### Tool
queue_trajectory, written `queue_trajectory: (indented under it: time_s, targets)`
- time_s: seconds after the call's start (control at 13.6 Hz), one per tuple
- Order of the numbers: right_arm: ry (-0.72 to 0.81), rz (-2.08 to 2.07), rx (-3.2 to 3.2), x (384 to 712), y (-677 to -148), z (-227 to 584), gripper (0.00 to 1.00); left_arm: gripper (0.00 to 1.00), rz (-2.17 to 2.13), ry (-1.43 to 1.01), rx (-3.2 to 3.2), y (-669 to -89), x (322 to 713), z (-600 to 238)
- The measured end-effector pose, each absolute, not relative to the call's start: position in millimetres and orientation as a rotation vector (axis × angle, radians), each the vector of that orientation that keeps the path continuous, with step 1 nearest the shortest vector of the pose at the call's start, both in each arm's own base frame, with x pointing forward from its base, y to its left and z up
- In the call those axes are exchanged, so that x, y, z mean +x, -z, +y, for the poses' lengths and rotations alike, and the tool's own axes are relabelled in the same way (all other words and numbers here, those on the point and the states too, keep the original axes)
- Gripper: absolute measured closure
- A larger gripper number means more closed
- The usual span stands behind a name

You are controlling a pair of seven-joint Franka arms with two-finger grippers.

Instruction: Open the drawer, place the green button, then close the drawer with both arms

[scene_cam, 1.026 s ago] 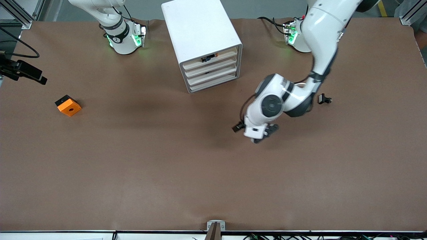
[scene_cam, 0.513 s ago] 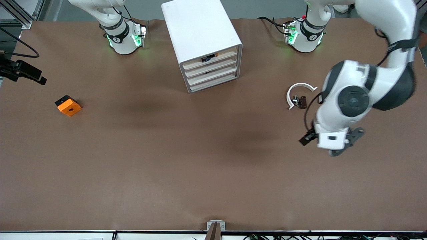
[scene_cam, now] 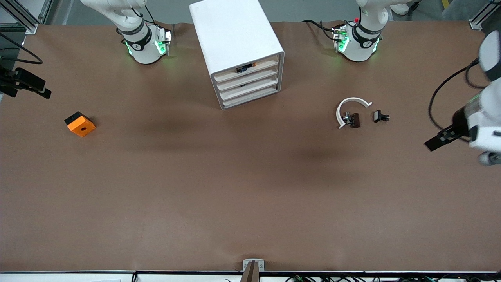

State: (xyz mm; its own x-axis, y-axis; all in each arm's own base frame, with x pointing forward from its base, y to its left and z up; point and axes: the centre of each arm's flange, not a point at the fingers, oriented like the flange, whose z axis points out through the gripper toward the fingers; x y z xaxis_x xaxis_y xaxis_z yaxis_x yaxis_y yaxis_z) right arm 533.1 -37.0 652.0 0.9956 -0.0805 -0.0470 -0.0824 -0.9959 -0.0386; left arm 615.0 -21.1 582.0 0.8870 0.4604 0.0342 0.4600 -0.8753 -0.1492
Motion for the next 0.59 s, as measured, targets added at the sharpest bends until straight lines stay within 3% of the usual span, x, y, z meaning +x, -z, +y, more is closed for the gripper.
queue_trajectory:
  time_s: [0.37,0.59]
  targets:
    - [-0.07,0.127,-3.1,533.1,-652.0,-37.3,0.0,0.0,-0.466,-0.031,-3.009,-644.0,568.9,8.0]
    - [-0.07,0.127,-3.102,533.2,-652.0,-37.7,0.0,0.0,-0.373,-0.078,-3.093,-653.2,537.3,27.1]
